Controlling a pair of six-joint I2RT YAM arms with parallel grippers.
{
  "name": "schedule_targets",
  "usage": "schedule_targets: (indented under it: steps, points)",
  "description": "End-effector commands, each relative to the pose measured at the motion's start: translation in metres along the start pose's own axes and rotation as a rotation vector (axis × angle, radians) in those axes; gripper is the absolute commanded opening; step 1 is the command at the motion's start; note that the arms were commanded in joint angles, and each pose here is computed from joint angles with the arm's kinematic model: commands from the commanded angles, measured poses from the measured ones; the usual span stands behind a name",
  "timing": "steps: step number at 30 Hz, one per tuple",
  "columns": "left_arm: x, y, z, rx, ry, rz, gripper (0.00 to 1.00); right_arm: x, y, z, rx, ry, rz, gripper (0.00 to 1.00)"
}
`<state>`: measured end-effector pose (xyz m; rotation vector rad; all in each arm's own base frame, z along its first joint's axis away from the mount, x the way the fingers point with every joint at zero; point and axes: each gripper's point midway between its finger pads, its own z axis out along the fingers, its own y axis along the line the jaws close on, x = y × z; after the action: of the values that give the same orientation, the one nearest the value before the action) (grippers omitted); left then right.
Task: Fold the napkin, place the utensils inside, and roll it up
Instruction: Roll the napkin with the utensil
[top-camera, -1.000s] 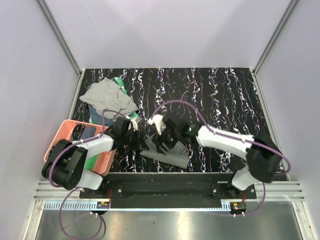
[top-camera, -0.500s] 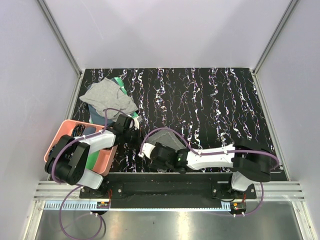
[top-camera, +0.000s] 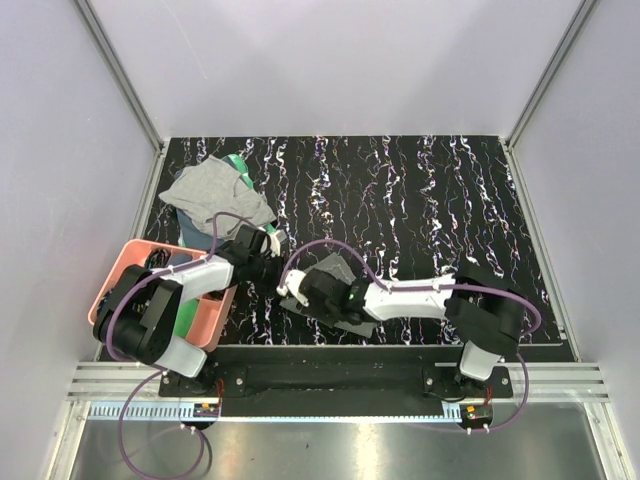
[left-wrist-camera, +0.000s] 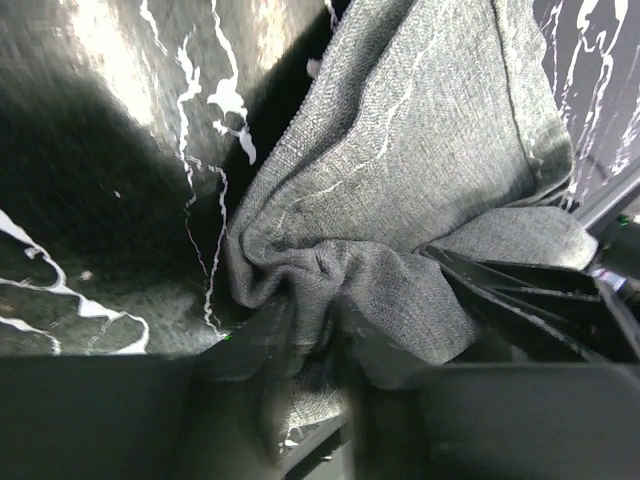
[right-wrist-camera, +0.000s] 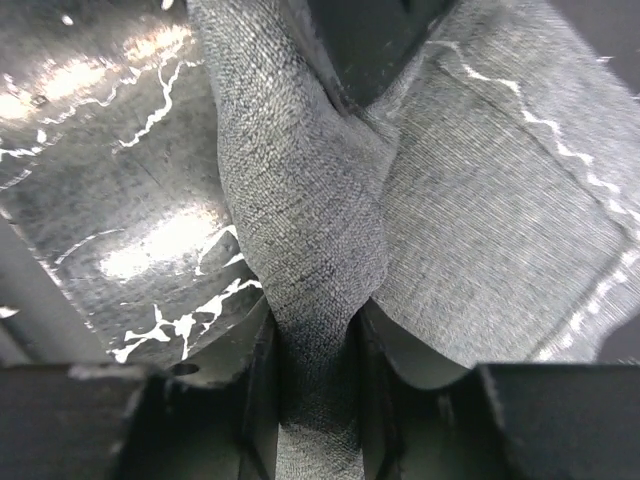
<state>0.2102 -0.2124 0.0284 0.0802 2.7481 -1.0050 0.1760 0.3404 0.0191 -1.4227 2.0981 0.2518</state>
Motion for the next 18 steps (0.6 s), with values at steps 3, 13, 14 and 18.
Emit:
schedule_targets:
  steps: [3, 13, 14, 18]
  points:
    - [-0.034, -0.011, -0.012, -0.010, -0.090, 0.043, 0.57, 0.016, 0.020, -0.004, -0.324, 0.116, 0.234, 0.29]
    - [-0.036, -0.005, -0.030, -0.052, -0.193, 0.079, 0.83, -0.003, 0.017, -0.022, -0.655, 0.120, 0.481, 0.29]
    - [-0.038, -0.008, -0.034, -0.042, -0.214, 0.090, 0.84, -0.004, 0.015, -0.019, -0.676, 0.122, 0.497, 0.29]
    - [-0.035, -0.016, -0.037, 0.012, -0.250, 0.108, 0.85, -0.007, 0.011, -0.022, -0.807, 0.117, 0.589, 0.29]
